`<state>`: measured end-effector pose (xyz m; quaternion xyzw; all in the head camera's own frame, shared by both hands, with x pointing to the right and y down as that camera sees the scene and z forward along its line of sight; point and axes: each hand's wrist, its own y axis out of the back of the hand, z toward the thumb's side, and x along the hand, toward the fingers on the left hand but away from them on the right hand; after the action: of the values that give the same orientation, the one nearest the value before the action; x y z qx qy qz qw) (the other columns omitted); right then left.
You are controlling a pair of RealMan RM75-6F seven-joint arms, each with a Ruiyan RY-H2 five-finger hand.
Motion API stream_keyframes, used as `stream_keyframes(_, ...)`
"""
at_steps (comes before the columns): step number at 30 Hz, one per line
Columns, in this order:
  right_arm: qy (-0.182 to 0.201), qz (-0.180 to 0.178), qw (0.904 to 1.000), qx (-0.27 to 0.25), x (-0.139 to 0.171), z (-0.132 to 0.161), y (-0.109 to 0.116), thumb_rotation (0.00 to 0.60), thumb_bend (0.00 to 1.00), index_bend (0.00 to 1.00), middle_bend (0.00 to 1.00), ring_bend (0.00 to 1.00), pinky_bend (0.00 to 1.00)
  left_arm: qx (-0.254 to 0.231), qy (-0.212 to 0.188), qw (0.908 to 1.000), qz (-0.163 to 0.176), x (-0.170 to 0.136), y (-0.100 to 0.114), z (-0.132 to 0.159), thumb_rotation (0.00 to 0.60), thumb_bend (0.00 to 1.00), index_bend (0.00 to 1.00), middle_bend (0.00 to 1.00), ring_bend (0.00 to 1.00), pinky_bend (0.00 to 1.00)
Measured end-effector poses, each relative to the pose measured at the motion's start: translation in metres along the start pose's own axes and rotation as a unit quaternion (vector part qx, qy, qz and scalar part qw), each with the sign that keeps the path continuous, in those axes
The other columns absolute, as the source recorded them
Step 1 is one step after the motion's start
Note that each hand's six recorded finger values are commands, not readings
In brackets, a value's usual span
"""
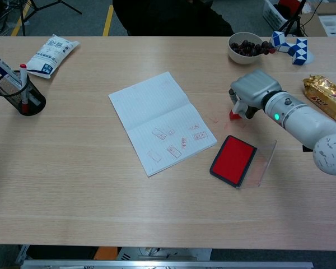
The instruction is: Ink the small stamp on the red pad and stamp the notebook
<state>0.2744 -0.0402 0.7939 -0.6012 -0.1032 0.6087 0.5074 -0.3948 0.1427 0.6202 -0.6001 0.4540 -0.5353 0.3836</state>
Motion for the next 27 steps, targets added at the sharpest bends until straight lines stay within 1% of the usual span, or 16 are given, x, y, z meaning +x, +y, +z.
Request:
stream_keyframes(7,0.001,0.003,1.0000,0.000,0.0010,-0.0004,-0.0003,0.600,0.35,0.66,0.52,0.39,0.31,0.001,-0.001,1.0000,-0.001,0.0002,-0.0009,0.0003,0.600,0.12,0.01,0.15,0.20,0.12)
stream_keyframes(27,0.004,0.005,0.9999,0.012,0.0026,0.0040,0.0012,0.600,0.29,0.51,0.47,0.35,0.28,0.001,0.000,1.0000,-0.002,-0.0002,-0.0011,-0.0010,0.600,0.12,0.01,0.15,0.20,0.12)
